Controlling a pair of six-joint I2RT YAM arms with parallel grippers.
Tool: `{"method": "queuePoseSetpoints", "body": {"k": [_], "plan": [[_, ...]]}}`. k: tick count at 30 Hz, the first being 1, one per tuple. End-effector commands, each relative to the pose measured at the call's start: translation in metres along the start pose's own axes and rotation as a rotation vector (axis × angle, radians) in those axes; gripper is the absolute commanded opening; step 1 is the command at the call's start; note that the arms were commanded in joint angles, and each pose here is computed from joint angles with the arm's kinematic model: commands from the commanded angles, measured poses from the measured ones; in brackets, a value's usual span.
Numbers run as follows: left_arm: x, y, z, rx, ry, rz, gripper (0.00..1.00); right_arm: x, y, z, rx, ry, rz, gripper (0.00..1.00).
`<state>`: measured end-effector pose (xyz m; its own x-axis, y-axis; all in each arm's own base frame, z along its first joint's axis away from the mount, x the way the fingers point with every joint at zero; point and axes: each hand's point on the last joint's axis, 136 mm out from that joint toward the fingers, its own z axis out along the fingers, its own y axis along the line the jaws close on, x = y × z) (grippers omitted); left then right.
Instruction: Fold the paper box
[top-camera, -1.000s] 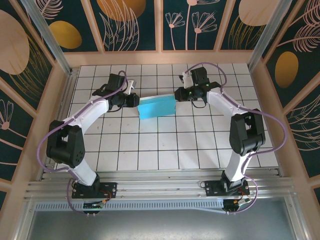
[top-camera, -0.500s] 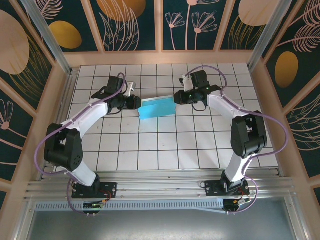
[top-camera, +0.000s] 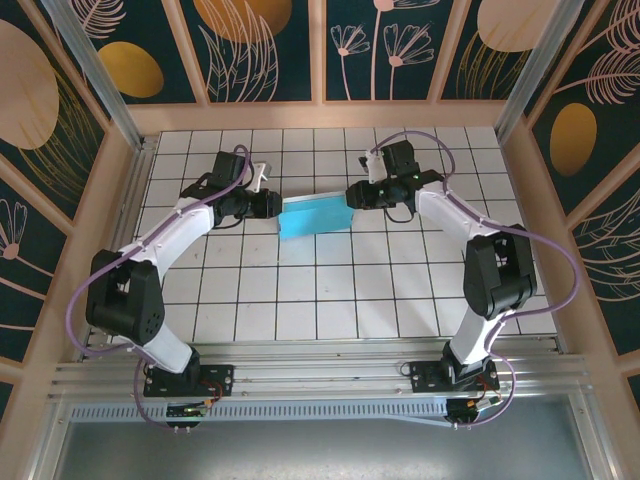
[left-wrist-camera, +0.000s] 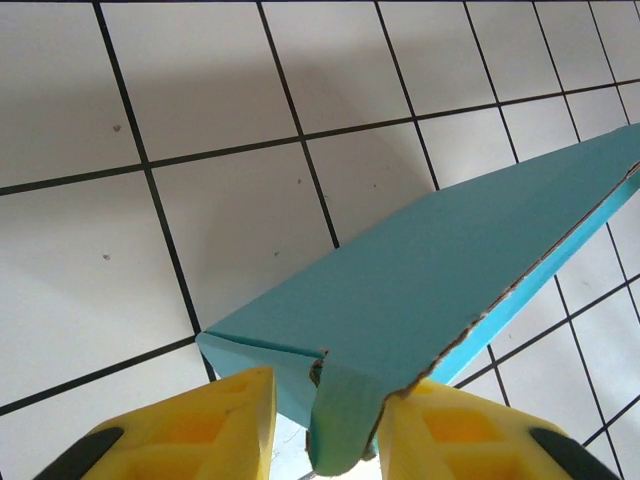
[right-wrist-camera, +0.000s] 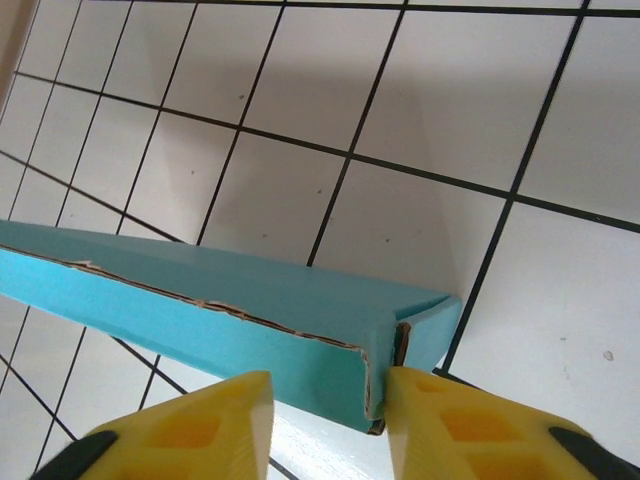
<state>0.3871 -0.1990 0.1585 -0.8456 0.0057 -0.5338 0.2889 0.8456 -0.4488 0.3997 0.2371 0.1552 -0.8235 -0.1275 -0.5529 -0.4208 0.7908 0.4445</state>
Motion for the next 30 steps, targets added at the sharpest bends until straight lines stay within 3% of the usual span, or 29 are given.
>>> {"method": "queuePoseSetpoints", "body": {"k": [1, 13, 18, 30], "plan": [[0.000, -0.006, -0.011, -0.002, -0.009, -0.005, 0.32, -0.009, 0.007, -0.016, 0.028, -0.022, -0.013, 0.41], [-0.006, -0.006, -0.014, -0.009, -0.033, -0.002, 0.30, -0.026, 0.010, -0.021, 0.020, -0.070, -0.043, 0.41], [-0.002, -0.007, -0.016, -0.002, -0.028, -0.017, 0.32, -0.027, 0.012, -0.019, 0.006, -0.069, -0.054, 0.24], [0.005, 0.007, -0.011, -0.060, -0.017, 0.002, 0.29, -0.026, 0.002, -0.008, 0.039, -0.057, -0.107, 0.21]]}}
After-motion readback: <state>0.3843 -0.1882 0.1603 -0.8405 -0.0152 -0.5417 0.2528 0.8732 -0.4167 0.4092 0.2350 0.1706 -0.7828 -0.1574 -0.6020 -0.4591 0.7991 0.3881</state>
